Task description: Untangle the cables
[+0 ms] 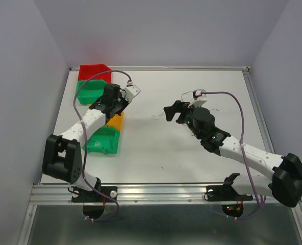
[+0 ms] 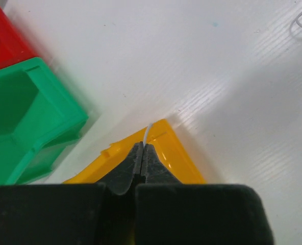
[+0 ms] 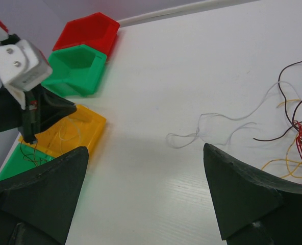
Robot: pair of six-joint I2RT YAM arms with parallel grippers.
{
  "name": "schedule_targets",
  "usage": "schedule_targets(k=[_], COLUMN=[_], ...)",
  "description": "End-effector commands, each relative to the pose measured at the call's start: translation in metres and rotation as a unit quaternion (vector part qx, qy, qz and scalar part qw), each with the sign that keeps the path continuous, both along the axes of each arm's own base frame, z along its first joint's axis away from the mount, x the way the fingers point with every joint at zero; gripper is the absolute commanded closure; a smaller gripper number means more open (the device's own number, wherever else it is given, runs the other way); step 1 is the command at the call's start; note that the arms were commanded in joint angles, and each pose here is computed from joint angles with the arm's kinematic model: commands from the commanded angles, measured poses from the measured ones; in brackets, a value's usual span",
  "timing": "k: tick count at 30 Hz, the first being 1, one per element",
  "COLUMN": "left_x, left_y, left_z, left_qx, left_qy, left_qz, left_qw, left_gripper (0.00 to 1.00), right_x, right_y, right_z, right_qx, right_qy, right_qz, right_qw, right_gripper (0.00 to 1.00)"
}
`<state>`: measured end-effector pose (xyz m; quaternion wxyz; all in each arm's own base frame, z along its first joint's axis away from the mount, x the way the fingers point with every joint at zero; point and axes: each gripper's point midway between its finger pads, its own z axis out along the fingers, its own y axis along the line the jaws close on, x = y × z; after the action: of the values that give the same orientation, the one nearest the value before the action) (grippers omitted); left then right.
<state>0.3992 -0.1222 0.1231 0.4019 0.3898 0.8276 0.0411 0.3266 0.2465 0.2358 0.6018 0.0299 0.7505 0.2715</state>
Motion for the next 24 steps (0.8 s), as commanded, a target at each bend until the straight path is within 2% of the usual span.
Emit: schedule_targets(k=[1,8,12,15,16,19,24], left_x=[0.002,0.004,0.000,0.001,0.000,0.000,-0.007], left_y=[0.019,0.060,0.063,0.066,0.067,0.063,0.057], left_z=[0.026,-0.002,-0.014,-0.020,-0.021,-0.012,0.024], left_qx=[-0.054,-0.044,-0.031,-0.025,-0.025,-0.036,-0.054], left_qy=[-0.039,-0.007,0.010,0.022,0.024,0.011,-0.029], left_qz=[0.017,0.063,0.061,0.071,0.073,0.066,0.043], left_qw=[0.998,0.997,0.998,0.997,0.997,0.997,0.997], left_gripper=[1.00,1.00,1.00,0.95,0.83,0.65,0.50], right_x=[0.004,0.005,0.005,0.007,0.007,0.010,0.011], right_y=[-0.002,-0.001,0.001,0.002,0.003,0.006,0.006], right_z=[0.022,0.021,0.019,0.016,0.015,0.008,0.006], right_qx=[0.018,0.016,0.015,0.011,0.010,0.003,0.002], right_qy=[-0.032,-0.030,-0.028,-0.025,-0.024,-0.012,-0.007], right_qz=[-0.006,-0.005,-0.003,-0.003,-0.002,-0.003,-0.004], right_qw=[0.999,0.999,0.999,1.000,1.000,1.000,1.000], right_gripper=[0.01,0.01,0.02,0.01,0.01,0.01,0.01])
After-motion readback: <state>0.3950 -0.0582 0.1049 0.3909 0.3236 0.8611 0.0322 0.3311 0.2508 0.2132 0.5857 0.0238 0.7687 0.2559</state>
